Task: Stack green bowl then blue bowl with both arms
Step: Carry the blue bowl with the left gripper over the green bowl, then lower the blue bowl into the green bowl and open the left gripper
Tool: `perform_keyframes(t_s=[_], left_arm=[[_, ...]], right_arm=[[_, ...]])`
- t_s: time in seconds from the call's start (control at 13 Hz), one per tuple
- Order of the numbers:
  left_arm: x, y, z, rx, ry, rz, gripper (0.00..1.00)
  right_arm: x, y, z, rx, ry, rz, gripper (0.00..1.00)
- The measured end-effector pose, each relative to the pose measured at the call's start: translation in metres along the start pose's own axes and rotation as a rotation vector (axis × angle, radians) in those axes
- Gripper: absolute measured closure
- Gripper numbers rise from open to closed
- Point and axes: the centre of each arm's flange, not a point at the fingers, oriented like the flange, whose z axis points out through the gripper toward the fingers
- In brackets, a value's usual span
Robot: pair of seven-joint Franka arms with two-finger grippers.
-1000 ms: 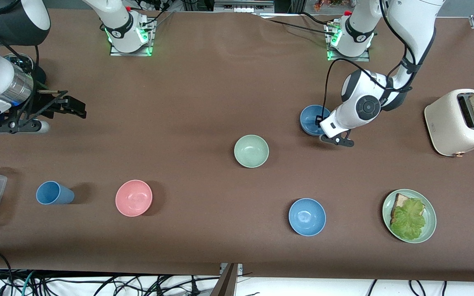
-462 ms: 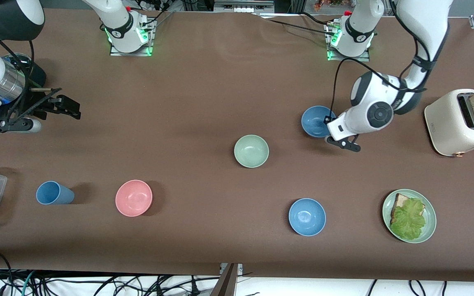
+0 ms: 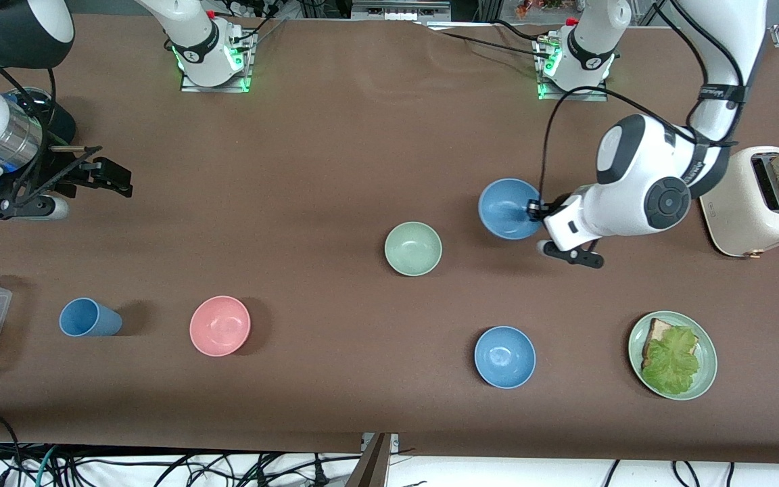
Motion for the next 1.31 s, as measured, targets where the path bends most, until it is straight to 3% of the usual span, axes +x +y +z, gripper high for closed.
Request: perform_keyframes(t_s=[0.38,0.62,0.85,1.31], left_arm=[[0.055,0.095,0.075,-0.047,0.076,-0.057,0.94],[0.064,0.095,0.098,-0.052,0.073,-0.080,0.94],[0.071,0.098,0.101,-0.064,0.127,-0.082,0.94],[0.074,0.095,0.112,-0.063,0.119,-0.088,0.94]], right_arm=[[0.001,0.001,0.000,0.000,0.000,0.002,0.00],[0.001,0.001,0.000,0.000,0.000,0.002,0.00],[0.001,0.001,0.000,0.000,0.000,0.002,0.00],[0.001,0.001,0.000,-0.001,0.000,0.002,0.00]])
